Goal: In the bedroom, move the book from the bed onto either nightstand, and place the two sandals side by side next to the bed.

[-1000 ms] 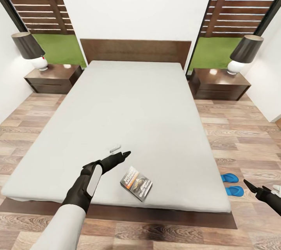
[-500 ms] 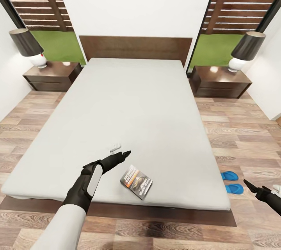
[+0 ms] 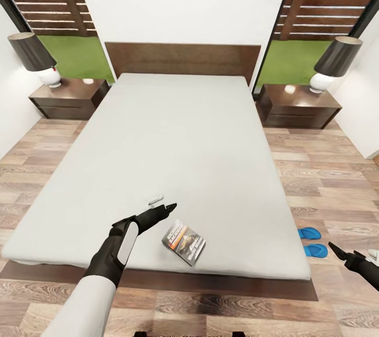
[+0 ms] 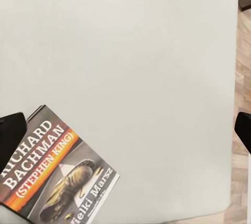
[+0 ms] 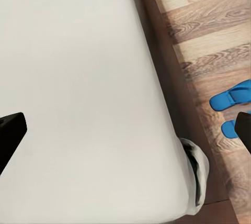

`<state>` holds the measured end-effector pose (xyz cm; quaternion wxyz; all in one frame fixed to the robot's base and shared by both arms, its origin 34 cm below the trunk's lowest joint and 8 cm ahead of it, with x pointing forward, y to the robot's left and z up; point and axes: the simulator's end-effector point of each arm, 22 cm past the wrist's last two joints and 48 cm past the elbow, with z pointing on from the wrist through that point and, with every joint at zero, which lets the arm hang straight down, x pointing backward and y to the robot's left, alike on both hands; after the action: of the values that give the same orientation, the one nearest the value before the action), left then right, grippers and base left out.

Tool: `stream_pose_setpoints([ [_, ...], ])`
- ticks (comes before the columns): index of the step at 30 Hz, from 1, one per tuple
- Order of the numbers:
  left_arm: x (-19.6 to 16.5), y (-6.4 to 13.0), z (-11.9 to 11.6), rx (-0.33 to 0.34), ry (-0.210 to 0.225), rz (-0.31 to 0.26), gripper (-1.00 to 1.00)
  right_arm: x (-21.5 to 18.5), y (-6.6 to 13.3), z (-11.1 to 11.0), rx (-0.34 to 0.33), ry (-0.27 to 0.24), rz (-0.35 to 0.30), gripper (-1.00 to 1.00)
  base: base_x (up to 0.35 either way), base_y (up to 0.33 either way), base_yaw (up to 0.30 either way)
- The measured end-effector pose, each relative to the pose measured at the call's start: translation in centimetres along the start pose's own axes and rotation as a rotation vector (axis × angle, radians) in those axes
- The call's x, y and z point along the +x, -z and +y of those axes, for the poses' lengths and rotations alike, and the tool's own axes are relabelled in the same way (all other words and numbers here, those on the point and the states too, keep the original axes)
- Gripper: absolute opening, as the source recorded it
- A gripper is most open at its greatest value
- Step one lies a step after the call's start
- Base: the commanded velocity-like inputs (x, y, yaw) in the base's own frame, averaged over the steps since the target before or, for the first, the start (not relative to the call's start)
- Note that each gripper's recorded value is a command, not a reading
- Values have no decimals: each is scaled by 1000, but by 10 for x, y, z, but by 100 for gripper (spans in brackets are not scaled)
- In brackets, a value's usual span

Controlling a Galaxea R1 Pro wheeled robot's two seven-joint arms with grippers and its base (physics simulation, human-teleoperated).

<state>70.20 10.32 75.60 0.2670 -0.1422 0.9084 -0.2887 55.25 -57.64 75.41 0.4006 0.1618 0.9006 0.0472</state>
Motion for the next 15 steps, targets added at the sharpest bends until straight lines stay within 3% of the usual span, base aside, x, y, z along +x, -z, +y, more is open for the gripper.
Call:
stream_pose_setpoints([
  [15,10,-6,9,-8,10,19,100,12,-2,-4,10,1,24,100,0,0,0],
])
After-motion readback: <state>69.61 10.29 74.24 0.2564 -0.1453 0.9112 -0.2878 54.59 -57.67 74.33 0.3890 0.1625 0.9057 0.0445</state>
